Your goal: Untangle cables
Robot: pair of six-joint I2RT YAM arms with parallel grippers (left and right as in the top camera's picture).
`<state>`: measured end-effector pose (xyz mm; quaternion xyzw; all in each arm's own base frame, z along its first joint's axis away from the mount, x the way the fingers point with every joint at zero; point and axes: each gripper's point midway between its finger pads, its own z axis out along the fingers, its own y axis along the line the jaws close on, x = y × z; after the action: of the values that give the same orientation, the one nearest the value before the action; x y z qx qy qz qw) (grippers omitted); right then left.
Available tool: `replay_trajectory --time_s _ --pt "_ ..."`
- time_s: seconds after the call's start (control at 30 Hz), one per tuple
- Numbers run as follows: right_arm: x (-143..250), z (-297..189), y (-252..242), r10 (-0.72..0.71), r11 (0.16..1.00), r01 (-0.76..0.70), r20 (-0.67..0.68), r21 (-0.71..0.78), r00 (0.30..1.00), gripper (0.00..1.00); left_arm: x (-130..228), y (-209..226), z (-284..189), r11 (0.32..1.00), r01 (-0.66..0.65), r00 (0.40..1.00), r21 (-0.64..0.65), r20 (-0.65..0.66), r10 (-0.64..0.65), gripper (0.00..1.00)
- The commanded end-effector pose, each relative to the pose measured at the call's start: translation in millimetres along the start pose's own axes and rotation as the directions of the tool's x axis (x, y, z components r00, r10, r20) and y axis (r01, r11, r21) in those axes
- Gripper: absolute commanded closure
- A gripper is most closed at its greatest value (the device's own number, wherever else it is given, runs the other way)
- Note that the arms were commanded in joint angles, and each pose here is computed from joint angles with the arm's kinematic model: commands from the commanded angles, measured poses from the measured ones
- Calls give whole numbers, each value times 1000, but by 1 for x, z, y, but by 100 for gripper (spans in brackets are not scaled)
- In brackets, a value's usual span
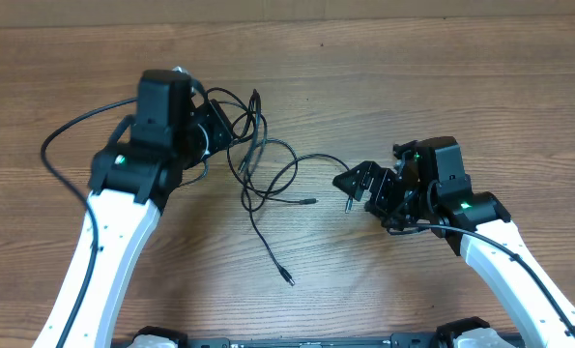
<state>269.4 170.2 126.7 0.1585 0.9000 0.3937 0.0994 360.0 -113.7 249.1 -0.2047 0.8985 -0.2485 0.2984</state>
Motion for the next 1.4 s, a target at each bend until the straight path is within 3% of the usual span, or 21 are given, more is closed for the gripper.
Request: replay_trajectory --time_s 0.0,0.17,0.27,0.4,0.63,0.83,0.93,1.0,1.37 --pt "14 -5 27 -55 991 44 -84 -129 995 0 5 -23 -24 978 -172 985 115 8 172 96" --pt "28 -9 73 -209 930 159 -119 -330 971 0 20 -38 -36 908 -355 931 220 -2 365 96" --pt "30 -2 102 -333 876 300 -25 -379 943 5 40 -58 -43 804 -462 864 375 -14 503 96" --pt "13 12 105 -321 902 340 114 -266 940 4 54 -68 -49 725 -518 812 454 -4 583 96" --pt "-7 19 101 -275 937 319 259 -142 926 7 72 -75 -49 669 -568 760 479 -6 650 96" --pt "-35 22 32 -172 978 110 387 179 906 10 85 -95 -64 599 -553 746 580 22 666 96" --pt "-42 15 -13 -151 941 3 412 337 899 9 75 -95 -70 606 -565 757 561 60 651 95" --pt "-44 2 -53 -70 889 -142 437 435 897 9 57 -86 -76 639 -587 771 498 101 629 96" --pt "-48 -30 -108 -18 773 -285 470 566 883 9 4 -73 -112 719 -563 826 409 258 500 96"
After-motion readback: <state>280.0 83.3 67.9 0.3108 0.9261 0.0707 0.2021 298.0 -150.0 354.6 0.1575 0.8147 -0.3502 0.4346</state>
